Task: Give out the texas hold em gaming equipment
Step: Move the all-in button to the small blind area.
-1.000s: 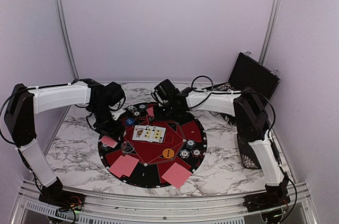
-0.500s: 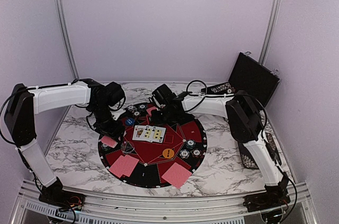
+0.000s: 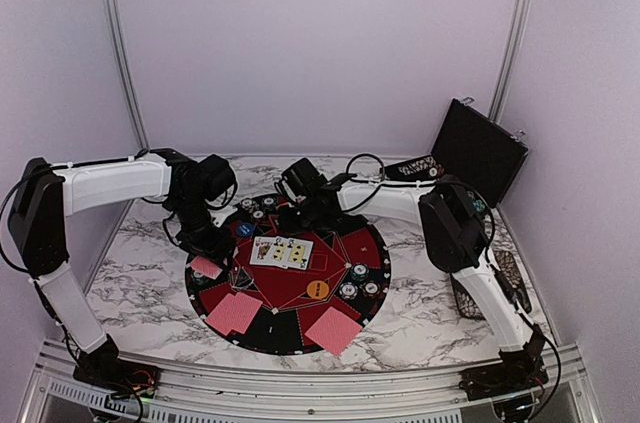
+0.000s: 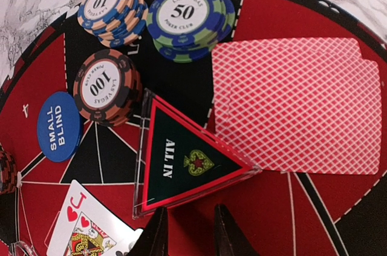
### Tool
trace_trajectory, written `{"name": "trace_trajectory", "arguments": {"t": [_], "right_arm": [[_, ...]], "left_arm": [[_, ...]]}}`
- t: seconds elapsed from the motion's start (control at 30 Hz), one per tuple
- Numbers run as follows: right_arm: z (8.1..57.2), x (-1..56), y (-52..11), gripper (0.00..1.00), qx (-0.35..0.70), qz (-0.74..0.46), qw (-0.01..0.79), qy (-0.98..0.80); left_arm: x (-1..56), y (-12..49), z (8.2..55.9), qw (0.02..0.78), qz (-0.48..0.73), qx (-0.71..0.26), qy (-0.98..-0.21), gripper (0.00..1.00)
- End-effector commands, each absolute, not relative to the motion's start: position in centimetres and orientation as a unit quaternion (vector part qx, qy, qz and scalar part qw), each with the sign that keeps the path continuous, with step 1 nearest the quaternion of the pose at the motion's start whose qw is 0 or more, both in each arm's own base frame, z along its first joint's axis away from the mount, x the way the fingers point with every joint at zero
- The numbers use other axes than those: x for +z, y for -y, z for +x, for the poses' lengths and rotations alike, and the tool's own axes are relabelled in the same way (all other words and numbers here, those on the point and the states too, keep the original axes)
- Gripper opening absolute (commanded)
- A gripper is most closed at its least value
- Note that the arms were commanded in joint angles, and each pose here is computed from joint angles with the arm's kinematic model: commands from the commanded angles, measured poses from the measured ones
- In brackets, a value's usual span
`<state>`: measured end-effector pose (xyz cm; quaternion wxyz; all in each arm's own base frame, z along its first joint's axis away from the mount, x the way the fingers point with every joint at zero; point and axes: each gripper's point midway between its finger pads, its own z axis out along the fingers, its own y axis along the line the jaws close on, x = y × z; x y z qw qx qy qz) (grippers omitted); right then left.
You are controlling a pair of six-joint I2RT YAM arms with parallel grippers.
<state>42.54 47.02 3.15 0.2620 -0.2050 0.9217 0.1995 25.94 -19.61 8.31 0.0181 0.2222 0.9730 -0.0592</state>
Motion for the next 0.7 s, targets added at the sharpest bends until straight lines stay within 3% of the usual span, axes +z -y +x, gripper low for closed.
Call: {"name": "trace_trajectory", "arguments": {"t": [0.0, 0.67], "right_arm": [[41.7, 2.8, -48.3, 0.25, 0.209, -0.216, 0.254, -0.919], [41.8, 5.2, -47.0, 0.27, 0.221, -0.203, 0.263, -0.917]], "left_arm": [[9.2, 19.6, 25.9, 0.030, 0.222, -0.071, -0.972, 0.46], [9.2, 19.8, 25.9, 0.028, 0.223, -0.075, -0.971, 0.46]]}}
